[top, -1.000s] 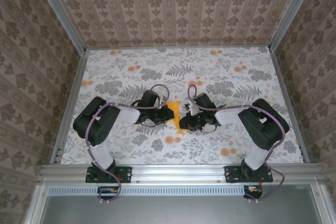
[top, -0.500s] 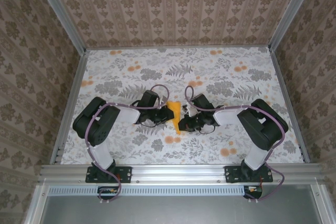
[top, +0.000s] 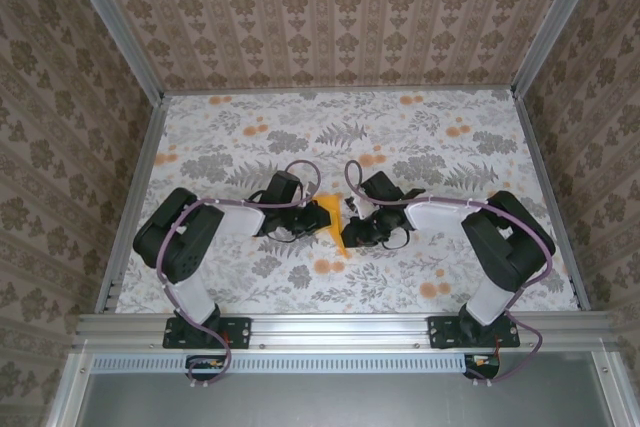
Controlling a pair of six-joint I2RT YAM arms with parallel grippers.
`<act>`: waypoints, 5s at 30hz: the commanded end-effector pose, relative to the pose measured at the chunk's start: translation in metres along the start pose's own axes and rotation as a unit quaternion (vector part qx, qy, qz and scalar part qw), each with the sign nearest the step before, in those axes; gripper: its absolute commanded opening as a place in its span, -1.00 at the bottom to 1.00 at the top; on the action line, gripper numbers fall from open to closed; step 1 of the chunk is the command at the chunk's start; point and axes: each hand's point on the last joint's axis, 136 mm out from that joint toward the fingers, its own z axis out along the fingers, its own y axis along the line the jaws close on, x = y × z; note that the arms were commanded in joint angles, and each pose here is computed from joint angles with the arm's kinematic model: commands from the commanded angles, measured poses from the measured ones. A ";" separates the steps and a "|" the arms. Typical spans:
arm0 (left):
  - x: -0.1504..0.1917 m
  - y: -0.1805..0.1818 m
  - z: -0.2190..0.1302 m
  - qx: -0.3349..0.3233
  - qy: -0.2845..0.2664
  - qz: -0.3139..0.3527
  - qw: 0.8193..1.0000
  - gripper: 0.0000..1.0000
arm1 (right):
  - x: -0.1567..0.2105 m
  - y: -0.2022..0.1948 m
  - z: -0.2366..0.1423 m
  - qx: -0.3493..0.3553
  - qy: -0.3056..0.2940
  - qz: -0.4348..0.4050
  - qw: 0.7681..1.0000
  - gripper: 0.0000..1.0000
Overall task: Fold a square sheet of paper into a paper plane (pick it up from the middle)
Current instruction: Fold the wing for the fifth time at the center of the table.
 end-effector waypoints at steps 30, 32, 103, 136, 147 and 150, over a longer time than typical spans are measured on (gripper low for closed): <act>-0.002 -0.020 -0.009 0.022 -0.002 0.011 1.000 -0.67 | -0.011 0.004 0.000 0.190 -0.119 -0.090 0.970 -0.43; -0.002 -0.020 -0.009 0.022 -0.002 0.010 1.000 -0.67 | -0.010 0.004 0.005 0.187 -0.116 -0.089 0.971 -0.44; 0.005 -0.019 0.016 0.051 0.016 0.033 0.998 -0.73 | 0.015 -0.040 0.018 -0.019 0.027 0.033 0.999 -0.79; 0.009 0.019 0.029 -0.064 0.046 -0.004 0.997 -0.77 | 0.007 -0.022 0.005 -0.048 0.006 0.055 0.997 -0.61; 0.011 0.024 0.031 -0.073 0.051 -0.005 0.996 -0.77 | 0.021 -0.018 0.005 -0.060 0.015 0.071 0.996 -0.80; 0.012 0.025 0.031 -0.076 0.051 -0.006 0.996 -0.78 | 0.026 -0.024 0.013 -0.044 0.029 0.070 0.996 -0.82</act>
